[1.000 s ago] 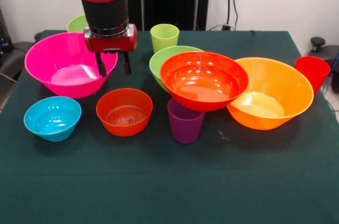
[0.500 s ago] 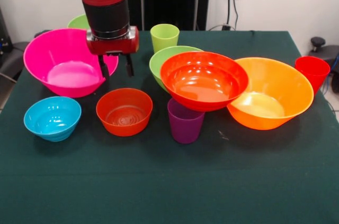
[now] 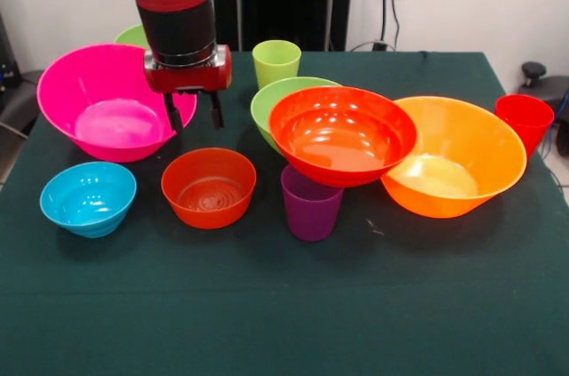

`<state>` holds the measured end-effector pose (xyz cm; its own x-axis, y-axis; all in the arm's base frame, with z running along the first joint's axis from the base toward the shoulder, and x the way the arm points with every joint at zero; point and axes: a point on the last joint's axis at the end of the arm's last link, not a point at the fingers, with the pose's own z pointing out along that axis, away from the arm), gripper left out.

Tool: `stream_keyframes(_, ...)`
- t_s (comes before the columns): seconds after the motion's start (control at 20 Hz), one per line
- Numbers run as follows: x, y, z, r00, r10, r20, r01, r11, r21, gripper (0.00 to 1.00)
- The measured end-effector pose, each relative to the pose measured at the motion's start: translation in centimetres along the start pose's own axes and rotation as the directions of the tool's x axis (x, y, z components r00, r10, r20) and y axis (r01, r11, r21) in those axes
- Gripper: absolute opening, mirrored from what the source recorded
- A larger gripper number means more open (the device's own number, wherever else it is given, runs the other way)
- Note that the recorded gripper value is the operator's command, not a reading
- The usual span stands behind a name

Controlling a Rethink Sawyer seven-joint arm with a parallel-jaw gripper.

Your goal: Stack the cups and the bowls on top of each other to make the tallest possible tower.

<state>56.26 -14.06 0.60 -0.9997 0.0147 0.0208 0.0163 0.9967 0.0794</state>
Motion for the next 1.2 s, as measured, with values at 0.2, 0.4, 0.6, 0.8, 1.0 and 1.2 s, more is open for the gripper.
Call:
stream_keyframes(0.2,-0.3,-0.4,-0.8,0.9999,0.001,0.011,-0.001,0.9999,0.013,1.0)
stream_keyframes(0.4,-0.6,-1.2,-2.2,0.9998,0.009,0.018,-0.01,0.9995,0.031,1.0)
stream_keyframes(0.6,-0.6,-2.3,-4.3,0.9994,0.03,0.017,-0.031,0.9982,0.051,1.0)
stream_keyframes(0.8,-0.6,-3.6,-6.2,0.9987,0.045,0.026,-0.046,0.9959,0.077,1.0)
stream_keyframes(1.0,-0.6,-3.9,-6.6,0.9984,0.047,0.031,-0.049,0.9952,0.084,1.0)
stream_keyframes(1.2,-0.4,-3.8,-6.3,0.9986,0.047,0.025,-0.049,0.9957,0.079,1.0)
